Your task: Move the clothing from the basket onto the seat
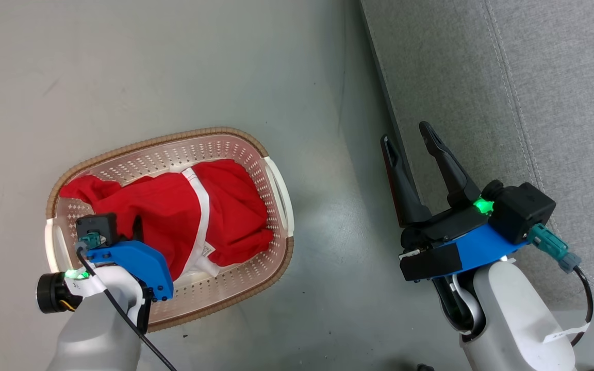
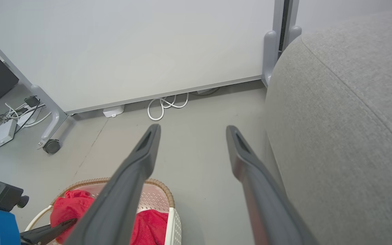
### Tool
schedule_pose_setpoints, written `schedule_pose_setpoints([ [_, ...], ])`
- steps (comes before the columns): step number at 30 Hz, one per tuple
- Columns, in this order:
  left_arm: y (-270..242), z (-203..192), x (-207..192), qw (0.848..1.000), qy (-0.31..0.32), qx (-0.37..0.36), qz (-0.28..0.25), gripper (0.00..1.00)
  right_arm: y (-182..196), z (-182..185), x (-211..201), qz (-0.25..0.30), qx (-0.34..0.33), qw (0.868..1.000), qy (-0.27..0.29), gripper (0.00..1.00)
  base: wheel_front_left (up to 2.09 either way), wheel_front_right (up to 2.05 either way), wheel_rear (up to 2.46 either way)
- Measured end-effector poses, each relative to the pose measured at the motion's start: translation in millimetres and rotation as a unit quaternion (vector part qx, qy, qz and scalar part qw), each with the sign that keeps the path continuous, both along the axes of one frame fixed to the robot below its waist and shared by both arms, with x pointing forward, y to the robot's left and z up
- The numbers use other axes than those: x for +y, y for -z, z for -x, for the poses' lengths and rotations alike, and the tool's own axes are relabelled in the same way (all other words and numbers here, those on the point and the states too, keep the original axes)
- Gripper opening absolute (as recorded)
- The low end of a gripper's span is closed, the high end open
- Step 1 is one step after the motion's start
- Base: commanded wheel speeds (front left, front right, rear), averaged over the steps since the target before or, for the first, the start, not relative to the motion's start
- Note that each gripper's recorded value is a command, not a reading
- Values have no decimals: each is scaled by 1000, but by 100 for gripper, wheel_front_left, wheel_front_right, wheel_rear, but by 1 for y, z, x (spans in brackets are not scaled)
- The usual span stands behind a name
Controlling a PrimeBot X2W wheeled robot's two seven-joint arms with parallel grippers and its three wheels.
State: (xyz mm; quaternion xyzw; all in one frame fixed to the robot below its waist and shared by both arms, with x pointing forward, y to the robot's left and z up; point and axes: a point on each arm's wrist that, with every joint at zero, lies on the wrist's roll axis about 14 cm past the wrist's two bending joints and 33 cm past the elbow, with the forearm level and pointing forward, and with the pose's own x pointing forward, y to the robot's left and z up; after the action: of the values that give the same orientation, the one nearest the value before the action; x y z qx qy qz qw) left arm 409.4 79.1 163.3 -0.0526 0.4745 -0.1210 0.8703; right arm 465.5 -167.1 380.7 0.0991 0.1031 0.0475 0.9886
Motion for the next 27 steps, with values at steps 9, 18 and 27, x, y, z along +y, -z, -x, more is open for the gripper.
schedule_pose_setpoints([
  [9,-17,4,-4,1000,-3,-9,8,0,-17,1,1,-2,-17,1000,-1,100,0,0,0],
  [18,-68,3,-18,997,34,-67,25,0,-41,19,2,-9,-34,999,5,100,0,0,0],
  [27,-143,3,-23,983,68,-166,35,0,-72,53,15,-25,-60,998,-3,100,0,0,0],
])
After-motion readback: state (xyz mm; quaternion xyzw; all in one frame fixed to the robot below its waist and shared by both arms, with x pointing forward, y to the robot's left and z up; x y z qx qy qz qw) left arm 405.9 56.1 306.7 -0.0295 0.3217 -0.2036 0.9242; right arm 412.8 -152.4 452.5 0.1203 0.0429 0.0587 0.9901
